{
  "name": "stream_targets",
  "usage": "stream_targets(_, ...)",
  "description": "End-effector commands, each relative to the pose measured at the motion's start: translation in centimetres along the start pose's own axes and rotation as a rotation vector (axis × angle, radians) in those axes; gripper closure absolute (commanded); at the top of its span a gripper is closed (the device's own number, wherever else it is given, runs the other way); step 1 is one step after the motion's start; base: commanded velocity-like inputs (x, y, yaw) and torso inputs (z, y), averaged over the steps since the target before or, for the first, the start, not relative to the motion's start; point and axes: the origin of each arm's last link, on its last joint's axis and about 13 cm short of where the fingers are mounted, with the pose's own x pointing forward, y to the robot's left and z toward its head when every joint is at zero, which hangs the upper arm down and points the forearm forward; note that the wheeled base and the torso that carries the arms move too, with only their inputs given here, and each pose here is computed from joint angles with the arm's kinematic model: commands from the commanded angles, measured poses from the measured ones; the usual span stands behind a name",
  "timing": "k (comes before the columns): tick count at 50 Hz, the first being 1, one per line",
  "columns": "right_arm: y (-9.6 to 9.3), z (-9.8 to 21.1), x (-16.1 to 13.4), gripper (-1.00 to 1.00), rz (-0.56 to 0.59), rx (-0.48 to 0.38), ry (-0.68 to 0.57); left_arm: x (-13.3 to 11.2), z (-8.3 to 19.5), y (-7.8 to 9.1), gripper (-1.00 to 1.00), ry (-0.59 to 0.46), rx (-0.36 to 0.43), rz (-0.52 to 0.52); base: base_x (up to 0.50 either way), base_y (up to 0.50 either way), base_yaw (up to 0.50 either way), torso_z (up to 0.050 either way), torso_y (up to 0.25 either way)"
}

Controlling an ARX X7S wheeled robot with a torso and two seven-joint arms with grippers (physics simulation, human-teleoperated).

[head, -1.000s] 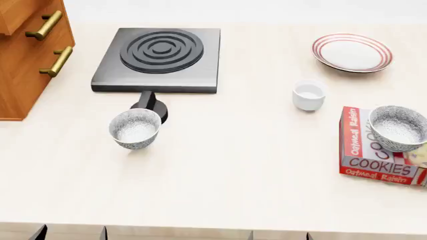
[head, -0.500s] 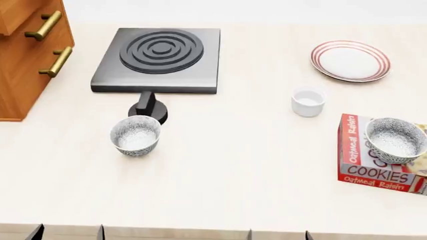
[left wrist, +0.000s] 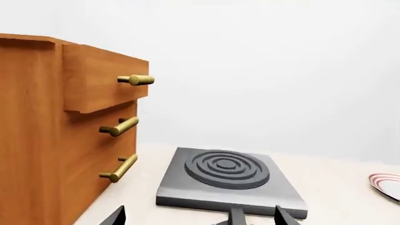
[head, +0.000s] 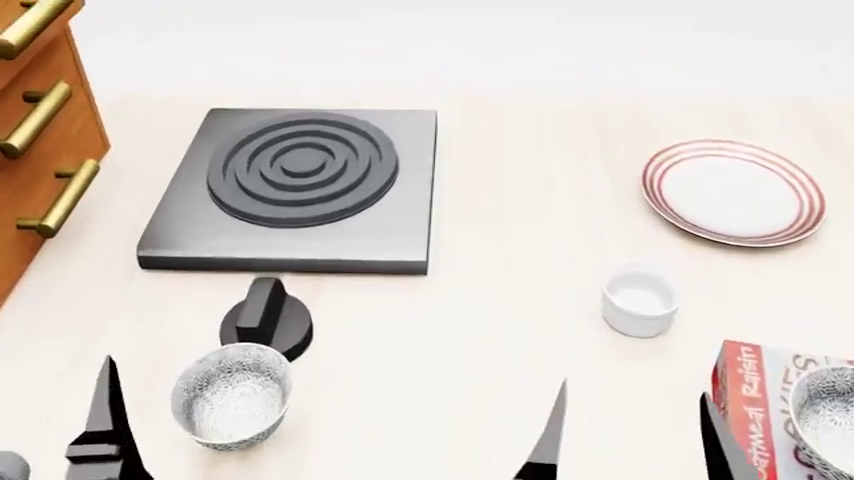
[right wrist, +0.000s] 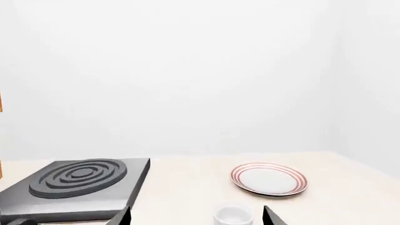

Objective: Pick the akita bowl on the cookies box and place it on the plate.

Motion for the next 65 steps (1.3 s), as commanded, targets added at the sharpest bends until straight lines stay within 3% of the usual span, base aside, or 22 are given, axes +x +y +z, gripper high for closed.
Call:
stream_targets(1,-0.3,2.6,-1.0,-1.0,0.027,-0.002,-0.077,-0.7,2.7,0.1,-1.0,-0.07,-0.002,-0.014,0.5,0.0,0.0,0.0,0.0)
stream_targets(45,-0.9,3.8,-2.0,-1.0,-0.002,-0.005,-0.206,-1.0,3.2,0.7,-1.0,-0.154,0.008,0.029,0.5,0.0,0.0,0.0,0.0)
stream_targets(65,-1.3,4.7,-2.2,-1.0,-0.01,-0.009,-0.212,-1.0,3.5,0.8,-1.0,-0.161,0.005,0.031,-0.19,-0.35,0.0,0.0,0.0)
